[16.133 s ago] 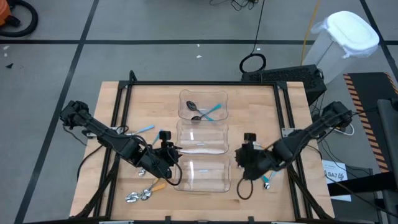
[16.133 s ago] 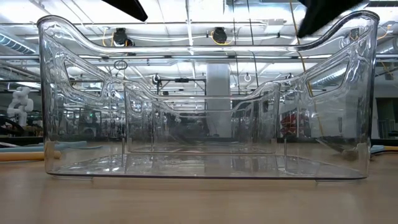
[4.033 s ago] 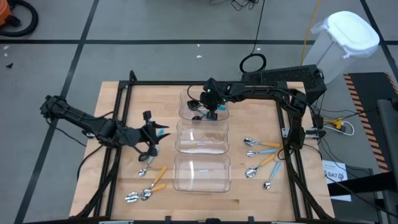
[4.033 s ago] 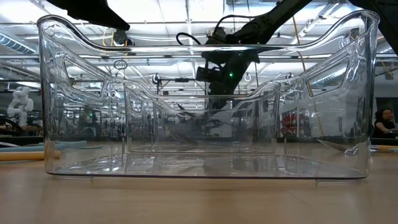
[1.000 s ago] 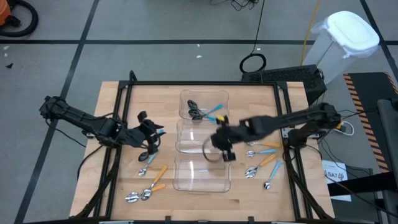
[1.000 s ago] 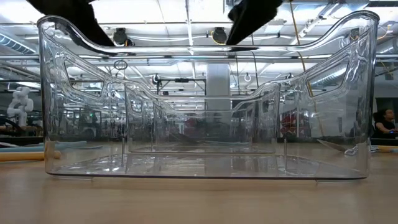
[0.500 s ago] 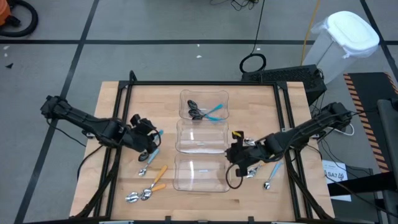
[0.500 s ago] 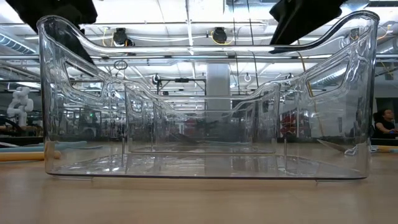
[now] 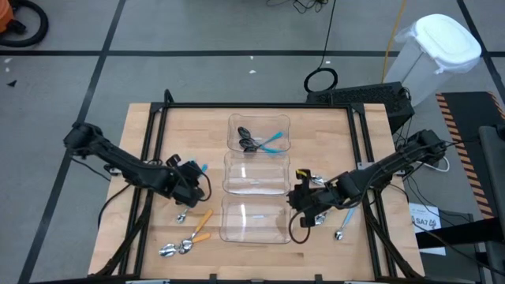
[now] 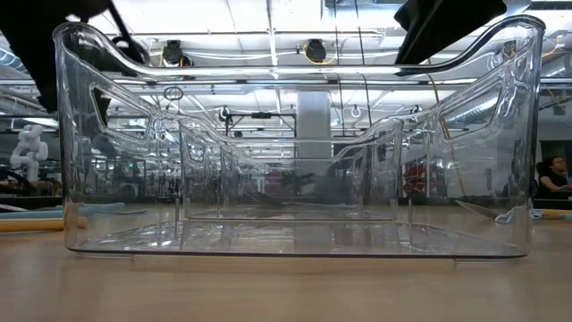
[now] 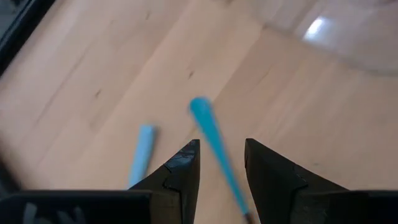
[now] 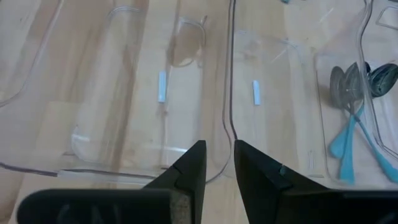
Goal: Sort silverware by color (type)
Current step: Put the dark blue spoon into the top transparent bin
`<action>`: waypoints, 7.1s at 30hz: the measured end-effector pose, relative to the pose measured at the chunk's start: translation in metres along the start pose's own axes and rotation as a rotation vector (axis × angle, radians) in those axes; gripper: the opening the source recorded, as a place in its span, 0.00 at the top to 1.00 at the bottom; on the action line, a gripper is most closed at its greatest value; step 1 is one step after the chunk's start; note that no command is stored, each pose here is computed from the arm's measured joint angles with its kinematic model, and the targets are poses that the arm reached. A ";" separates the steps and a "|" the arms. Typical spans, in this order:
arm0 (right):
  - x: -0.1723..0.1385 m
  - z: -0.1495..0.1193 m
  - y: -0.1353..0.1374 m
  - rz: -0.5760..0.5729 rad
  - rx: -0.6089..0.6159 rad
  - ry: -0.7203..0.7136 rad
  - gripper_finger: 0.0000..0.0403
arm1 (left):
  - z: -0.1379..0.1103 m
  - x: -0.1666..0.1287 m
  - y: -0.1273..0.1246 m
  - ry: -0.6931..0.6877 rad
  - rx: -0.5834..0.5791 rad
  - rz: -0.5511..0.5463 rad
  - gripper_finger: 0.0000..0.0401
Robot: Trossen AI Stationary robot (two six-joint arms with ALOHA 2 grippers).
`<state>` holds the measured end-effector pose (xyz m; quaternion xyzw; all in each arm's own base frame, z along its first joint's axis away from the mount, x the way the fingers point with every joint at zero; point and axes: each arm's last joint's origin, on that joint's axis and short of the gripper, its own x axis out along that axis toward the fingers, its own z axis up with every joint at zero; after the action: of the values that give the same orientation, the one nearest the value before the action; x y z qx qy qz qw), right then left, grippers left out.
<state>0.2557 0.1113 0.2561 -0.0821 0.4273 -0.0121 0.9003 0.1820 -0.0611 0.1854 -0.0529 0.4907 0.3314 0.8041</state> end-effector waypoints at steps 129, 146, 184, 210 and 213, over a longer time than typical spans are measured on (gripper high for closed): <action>0.000 0.005 0.001 0.006 -0.011 -0.048 0.80 | -0.046 0.040 -0.028 0.305 -0.158 -0.014 0.98; 0.000 0.005 0.001 0.007 -0.011 -0.048 0.80 | -0.025 0.021 -0.036 0.266 -0.062 -0.002 0.98; -0.001 0.013 -0.001 -0.107 0.074 -0.146 0.77 | 0.085 -0.093 -0.058 -0.254 0.244 -0.065 0.98; -0.006 0.033 -0.004 -0.258 0.091 -0.352 0.39 | 0.133 -0.058 -0.077 -0.319 0.527 -0.280 0.98; -0.007 0.033 -0.004 -0.254 0.090 -0.351 0.39 | 0.130 -0.044 -0.088 -0.289 0.644 -0.261 0.98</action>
<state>0.2770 0.1124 0.2823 -0.0960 0.2492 -0.1300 0.9549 0.3188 -0.0972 0.2669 0.1877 0.4404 0.0589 0.8760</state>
